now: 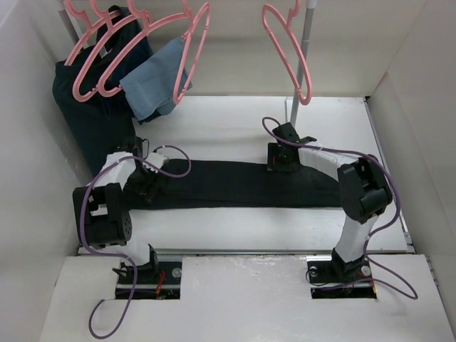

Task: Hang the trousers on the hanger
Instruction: Fold the trousers at the center of the board.

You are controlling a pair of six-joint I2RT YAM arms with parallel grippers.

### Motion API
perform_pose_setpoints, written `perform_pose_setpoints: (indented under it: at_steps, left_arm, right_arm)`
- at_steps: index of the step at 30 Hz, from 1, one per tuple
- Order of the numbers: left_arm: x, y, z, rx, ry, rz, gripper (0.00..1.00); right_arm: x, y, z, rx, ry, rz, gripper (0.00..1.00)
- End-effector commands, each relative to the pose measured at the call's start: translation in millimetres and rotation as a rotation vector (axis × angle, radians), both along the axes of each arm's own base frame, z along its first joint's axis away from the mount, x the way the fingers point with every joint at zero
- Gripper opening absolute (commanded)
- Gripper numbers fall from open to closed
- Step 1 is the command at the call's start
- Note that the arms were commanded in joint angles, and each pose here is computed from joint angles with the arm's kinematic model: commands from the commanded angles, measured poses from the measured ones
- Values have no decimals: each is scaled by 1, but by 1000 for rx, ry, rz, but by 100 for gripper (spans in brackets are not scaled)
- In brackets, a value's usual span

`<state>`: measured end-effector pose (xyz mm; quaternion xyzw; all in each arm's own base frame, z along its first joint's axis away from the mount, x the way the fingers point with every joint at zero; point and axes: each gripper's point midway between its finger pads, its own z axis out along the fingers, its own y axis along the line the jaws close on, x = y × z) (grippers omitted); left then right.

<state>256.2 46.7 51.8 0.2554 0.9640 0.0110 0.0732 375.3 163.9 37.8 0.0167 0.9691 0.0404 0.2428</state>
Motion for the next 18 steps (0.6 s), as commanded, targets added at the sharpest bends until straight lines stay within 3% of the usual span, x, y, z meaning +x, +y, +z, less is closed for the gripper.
perform_pose_setpoints:
  at_steps: [1, 5, 9, 10, 11, 14, 15, 18]
  left_arm:
    - [-3, -1, -6, 36, -5, -4, 68]
    - [-3, -27, -7, -37, -9, -38, 72]
    - [-5, -23, -16, 25, -32, -44, 68]
    - [-6, -19, -19, 47, -33, -40, 64]
    - [-8, -15, -24, 70, -23, -37, 51]
    - [-12, -4, -34, 133, -4, -37, 26]
    - [-10, -2, -34, 142, -14, -35, 2]
    - [4, 7, -15, 180, -69, -15, 0]
  right_arm:
    - [-21, -5, -10, -16, 67, -109, 73]
    - [-29, -14, -14, -40, 91, -187, 75]
    - [-31, -30, -11, -96, 95, -259, 73]
    - [-33, -31, -14, -106, 111, -259, 71]
    - [-36, -32, -15, -107, 121, -270, 68]
    - [-42, -36, -20, -122, 132, -281, 67]
    - [-39, -35, -20, -116, 124, -281, 66]
    - [-30, -37, -23, -97, 136, -302, 66]
